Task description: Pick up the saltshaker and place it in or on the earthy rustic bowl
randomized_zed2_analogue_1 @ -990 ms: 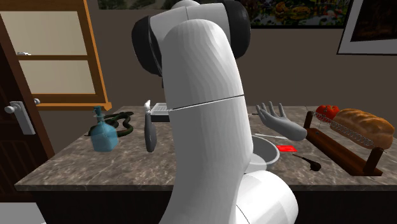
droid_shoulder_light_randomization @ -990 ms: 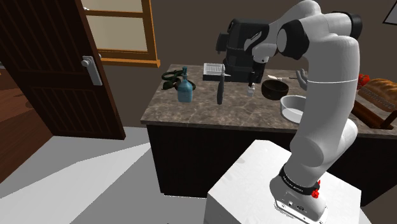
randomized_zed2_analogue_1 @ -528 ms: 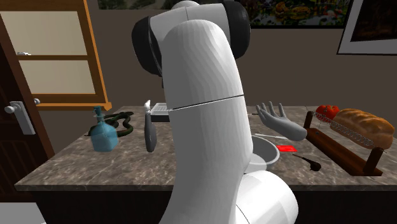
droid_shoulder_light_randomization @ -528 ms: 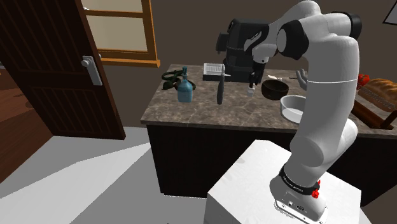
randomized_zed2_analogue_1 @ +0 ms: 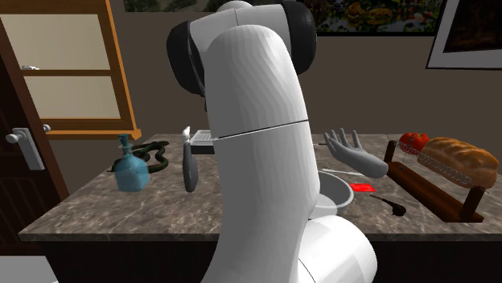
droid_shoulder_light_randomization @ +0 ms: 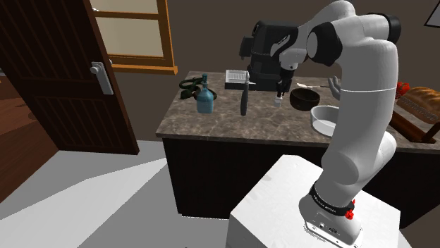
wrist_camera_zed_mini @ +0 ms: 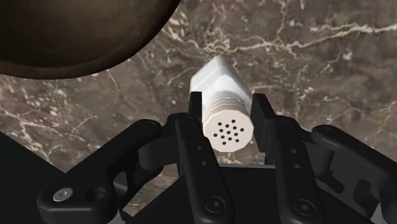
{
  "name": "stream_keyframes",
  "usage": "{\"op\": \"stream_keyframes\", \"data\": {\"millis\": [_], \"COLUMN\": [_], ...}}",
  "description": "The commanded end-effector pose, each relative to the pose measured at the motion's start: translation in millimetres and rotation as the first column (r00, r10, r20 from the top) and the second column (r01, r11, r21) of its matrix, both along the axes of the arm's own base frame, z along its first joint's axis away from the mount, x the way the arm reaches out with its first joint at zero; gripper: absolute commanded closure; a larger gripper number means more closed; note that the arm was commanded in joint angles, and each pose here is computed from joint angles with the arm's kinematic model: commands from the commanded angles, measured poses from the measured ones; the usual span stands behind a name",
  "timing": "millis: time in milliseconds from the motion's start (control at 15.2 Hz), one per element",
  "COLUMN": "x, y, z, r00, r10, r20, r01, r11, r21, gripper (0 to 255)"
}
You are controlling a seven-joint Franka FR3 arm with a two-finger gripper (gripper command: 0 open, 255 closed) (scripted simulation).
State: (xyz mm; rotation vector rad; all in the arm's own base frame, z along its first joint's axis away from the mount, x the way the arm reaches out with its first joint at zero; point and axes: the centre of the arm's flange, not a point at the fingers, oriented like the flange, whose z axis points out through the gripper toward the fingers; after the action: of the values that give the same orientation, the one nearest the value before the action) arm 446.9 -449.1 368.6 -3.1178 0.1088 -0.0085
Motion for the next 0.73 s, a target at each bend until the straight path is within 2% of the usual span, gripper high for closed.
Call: {"op": "stream_keyframes", "data": {"millis": [0,660], "x": [0.0,0.0], "y": [0.2,0.2], "z": [-0.4,52.4], "r00": [1.0,1.0], "r10": [0.0,0.0], "r20": [0.0,0.0], "r01": [0.0,0.0], "r11": [1.0,1.0], "r21": [0.0,0.0], "gripper": [255,255]}}
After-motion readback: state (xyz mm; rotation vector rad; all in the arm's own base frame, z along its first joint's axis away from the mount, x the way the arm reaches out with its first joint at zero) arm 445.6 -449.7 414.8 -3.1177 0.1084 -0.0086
